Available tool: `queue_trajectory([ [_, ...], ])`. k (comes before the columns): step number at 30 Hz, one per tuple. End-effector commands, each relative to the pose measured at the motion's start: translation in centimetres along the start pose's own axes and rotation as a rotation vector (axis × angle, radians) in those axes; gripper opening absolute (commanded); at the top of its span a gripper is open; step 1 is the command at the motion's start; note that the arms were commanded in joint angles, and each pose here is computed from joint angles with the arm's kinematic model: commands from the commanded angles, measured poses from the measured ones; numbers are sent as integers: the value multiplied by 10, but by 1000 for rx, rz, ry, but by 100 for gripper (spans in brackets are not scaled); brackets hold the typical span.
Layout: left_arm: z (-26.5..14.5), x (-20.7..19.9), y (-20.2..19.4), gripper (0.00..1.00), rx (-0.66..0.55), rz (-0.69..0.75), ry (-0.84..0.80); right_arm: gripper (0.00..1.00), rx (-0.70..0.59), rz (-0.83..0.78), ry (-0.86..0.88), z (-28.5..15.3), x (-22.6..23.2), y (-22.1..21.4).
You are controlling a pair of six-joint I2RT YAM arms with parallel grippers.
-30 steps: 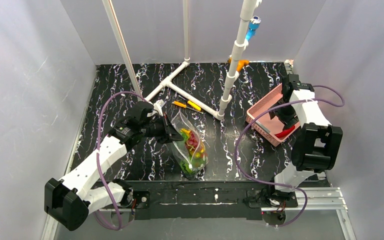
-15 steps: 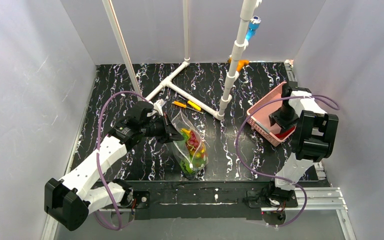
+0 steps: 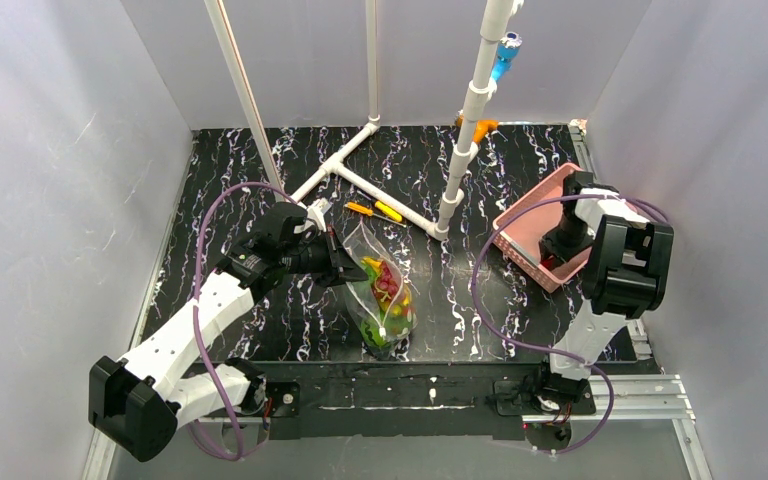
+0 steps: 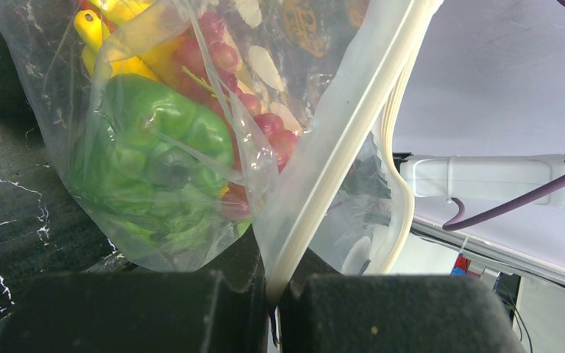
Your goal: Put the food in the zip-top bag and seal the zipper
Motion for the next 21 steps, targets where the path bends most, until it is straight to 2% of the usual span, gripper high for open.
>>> queue_trajectory([
  [1, -7, -11, -1, 0, 1, 27, -23, 31, -70, -24, 38, -12, 1, 10],
  [8, -6, -8, 1, 0, -4, 18, 4, 16, -216, -95, 141, -63, -1, 17],
  [12, -6, -9, 1, 0, -8, 11, 4, 11, -320, -144, 176, -93, -6, 10],
  [17, -4, -8, 2, 0, -6, -2, 20, 1, -416, -203, 237, -121, -16, -11],
  [21, -2, -7, 3, 0, -11, -14, 24, 1, -482, -321, 362, -142, -15, -42],
])
Point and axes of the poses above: each gripper's point midway between its finger pads, its own z axis out along the fingers, its own x axis along the line the jaws close on, y = z × x, the point moved 7 cm from there along -z, back along the fingers, and after that the axes turned 15 degrees about -z, right-handed, at the moved point
